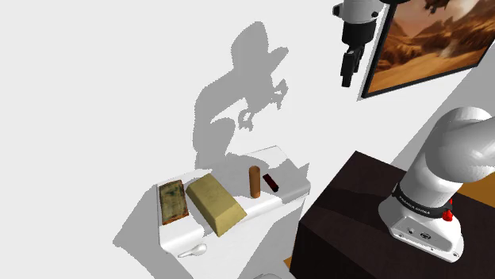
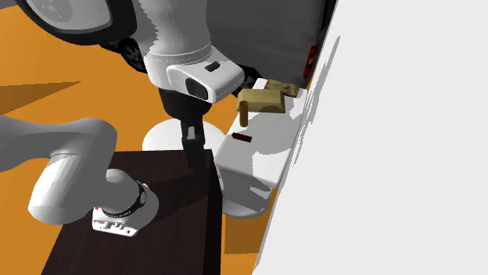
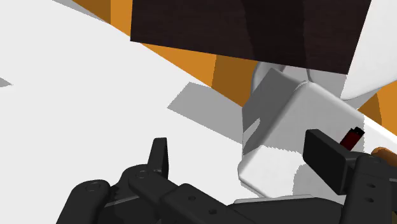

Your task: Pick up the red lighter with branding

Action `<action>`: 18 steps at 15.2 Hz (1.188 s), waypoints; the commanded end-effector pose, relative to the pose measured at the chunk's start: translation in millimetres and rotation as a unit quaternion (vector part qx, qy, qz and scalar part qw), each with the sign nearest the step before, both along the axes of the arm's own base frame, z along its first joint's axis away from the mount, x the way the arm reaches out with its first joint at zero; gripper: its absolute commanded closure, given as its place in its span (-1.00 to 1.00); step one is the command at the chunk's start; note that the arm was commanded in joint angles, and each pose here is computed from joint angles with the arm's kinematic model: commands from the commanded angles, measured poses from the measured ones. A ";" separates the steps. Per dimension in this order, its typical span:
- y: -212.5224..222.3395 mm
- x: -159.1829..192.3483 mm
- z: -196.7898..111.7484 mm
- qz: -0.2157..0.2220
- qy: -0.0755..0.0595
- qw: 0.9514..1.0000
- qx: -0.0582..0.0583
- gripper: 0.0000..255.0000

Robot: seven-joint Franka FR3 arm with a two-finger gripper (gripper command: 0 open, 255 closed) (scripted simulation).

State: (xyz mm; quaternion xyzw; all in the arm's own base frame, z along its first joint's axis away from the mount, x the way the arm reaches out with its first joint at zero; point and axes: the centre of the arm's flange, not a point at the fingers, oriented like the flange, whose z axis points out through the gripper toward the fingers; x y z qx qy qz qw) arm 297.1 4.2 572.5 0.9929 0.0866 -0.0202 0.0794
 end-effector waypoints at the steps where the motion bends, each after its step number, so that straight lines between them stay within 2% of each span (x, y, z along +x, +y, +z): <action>1: 0.0 0.0 0.0 0.000 0.000 1.000 0.000 -1.00; 9: 61.0 10.1 -78.4 -0.068 -0.005 0.997 0.024 -1.00; 18: 131.5 32.6 -162.9 -0.143 -0.011 0.988 0.050 -1.00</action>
